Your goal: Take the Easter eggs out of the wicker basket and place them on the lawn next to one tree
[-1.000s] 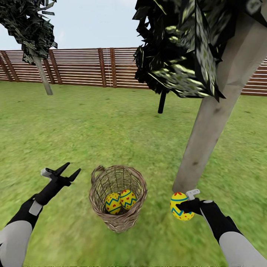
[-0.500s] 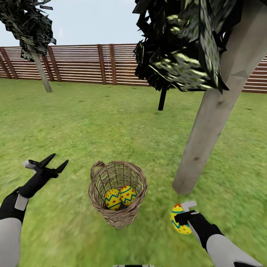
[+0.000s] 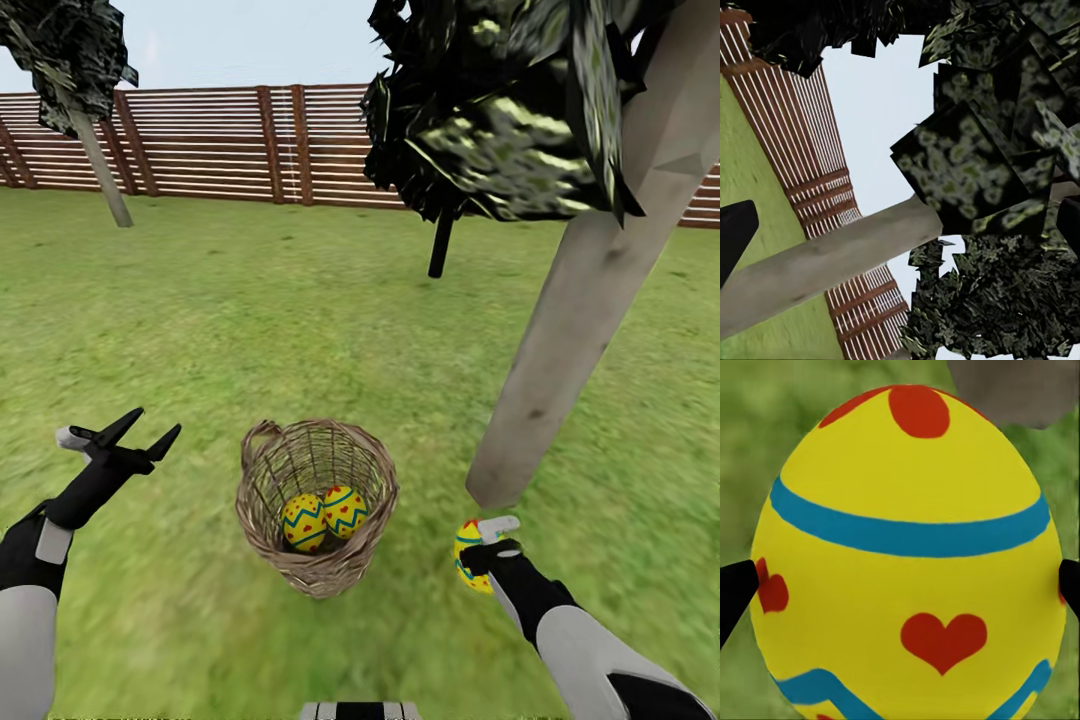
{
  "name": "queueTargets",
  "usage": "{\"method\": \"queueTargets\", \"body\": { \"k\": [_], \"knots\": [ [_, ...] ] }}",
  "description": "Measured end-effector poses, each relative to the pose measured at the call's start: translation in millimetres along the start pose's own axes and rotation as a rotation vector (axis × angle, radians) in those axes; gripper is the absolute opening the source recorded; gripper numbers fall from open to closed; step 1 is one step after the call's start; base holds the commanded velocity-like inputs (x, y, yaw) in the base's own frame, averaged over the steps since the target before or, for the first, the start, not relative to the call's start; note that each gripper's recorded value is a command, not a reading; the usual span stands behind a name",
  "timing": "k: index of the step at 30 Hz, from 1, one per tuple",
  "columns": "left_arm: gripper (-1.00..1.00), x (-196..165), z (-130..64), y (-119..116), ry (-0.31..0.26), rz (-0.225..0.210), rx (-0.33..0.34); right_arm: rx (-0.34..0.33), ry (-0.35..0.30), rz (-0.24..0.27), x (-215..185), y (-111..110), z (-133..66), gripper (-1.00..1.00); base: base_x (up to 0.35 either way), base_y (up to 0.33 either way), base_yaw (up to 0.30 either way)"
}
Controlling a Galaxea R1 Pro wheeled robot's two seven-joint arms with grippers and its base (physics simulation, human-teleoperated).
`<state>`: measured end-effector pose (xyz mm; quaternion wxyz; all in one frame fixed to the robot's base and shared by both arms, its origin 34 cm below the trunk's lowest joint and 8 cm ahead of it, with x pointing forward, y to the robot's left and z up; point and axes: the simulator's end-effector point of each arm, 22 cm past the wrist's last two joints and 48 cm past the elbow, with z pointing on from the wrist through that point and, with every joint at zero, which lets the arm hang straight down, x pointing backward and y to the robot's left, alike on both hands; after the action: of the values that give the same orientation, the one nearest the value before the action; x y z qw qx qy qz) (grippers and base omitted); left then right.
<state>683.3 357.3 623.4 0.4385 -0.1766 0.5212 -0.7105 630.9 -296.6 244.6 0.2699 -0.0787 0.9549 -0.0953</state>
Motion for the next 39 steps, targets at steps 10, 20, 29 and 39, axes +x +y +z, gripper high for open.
{"method": "queueTargets", "body": {
  "k": [10,20,29,39],
  "knots": [
    [1.0,7,-4.5,26,0.003,-0.031,-0.031,0.028,-0.031,0.002,21,4,15.0,-1.0,0.0,0.0,0.0],
    [1.0,11,-11.8,51,0.0,-0.056,-0.062,0.018,-0.005,-0.003,36,12,27.4,-1.0,0.0,0.0,0.0],
    [1.0,15,-19.3,73,-0.007,-0.079,-0.089,0.015,0.005,-0.007,44,16,38.1,-1.0,0.0,0.0,0.0],
    [1.0,21,-27.9,98,-0.007,-0.105,-0.122,0.037,0.014,0.001,44,7,51.2,-1.0,0.0,0.0,0.0]
  ]
}}
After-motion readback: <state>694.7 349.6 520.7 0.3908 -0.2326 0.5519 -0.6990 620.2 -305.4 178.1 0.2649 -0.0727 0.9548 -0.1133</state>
